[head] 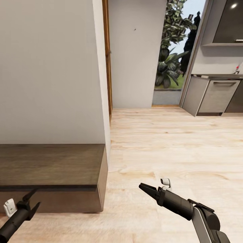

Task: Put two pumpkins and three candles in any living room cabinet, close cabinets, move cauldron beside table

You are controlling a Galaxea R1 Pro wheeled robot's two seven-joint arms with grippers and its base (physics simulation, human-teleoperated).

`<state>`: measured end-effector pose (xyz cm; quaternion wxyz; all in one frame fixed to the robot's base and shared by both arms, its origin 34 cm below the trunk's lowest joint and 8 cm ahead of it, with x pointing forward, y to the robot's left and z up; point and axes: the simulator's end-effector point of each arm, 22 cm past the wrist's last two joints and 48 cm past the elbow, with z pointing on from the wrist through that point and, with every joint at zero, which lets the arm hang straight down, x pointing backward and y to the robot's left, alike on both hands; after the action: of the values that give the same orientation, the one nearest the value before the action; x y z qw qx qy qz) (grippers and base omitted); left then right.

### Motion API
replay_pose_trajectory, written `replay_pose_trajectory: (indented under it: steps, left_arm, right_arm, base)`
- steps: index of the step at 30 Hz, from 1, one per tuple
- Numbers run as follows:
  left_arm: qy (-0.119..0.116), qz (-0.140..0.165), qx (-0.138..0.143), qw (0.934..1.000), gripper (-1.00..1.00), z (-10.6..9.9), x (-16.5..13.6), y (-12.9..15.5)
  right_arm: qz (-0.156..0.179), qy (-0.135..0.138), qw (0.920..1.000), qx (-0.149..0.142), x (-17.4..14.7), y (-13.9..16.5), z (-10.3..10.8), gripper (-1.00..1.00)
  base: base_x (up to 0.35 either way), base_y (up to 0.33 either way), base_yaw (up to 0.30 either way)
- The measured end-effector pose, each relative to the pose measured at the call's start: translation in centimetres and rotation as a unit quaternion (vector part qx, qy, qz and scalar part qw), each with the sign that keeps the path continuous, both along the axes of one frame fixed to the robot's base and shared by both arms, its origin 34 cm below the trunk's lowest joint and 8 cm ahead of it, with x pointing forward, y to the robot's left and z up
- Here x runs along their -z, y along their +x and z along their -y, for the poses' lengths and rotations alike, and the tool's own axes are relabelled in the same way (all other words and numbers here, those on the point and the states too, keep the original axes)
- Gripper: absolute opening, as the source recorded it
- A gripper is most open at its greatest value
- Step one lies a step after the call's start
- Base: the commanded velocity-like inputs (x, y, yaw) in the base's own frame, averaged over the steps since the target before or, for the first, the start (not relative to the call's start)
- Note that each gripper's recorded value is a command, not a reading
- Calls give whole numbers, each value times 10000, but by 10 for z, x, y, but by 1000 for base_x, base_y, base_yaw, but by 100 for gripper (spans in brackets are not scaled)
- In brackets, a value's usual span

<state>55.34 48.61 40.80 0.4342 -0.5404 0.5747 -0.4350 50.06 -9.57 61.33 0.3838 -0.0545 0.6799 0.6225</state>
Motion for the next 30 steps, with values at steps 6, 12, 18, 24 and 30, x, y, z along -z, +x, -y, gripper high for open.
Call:
replay_pose_trajectory:
  steps: [6, 12, 18, 24, 30]
  left_arm:
    - [-117, -171, -131, 9997, 100, -5, 17, -14]
    - [-127, -207, -148, 9996, 100, -5, 20, -16]
    - [-123, -206, -143, 9996, 100, -5, 20, -16]
    - [-117, -204, -145, 9996, 100, -5, 20, -16]
    - [-113, -207, -146, 9996, 100, -5, 20, -16]
  right_arm:
    - [3, 0, 10000, 1, 0, 0, 0, 100]
    - [7, -1, 10000, 2, 0, 0, 0, 100]
    - [5, -1, 10000, 2, 0, 0, 0, 100]
    - [5, -1, 10000, 0, 0, 0, 0, 100]
    - [4, -1, 10000, 1, 0, 0, 0, 100]
  base:
    - [0, 0, 0]
    - [102, -10, 0]
    - [163, -44, 0]
    - [104, -32, 0]
    - [100, -38, 0]
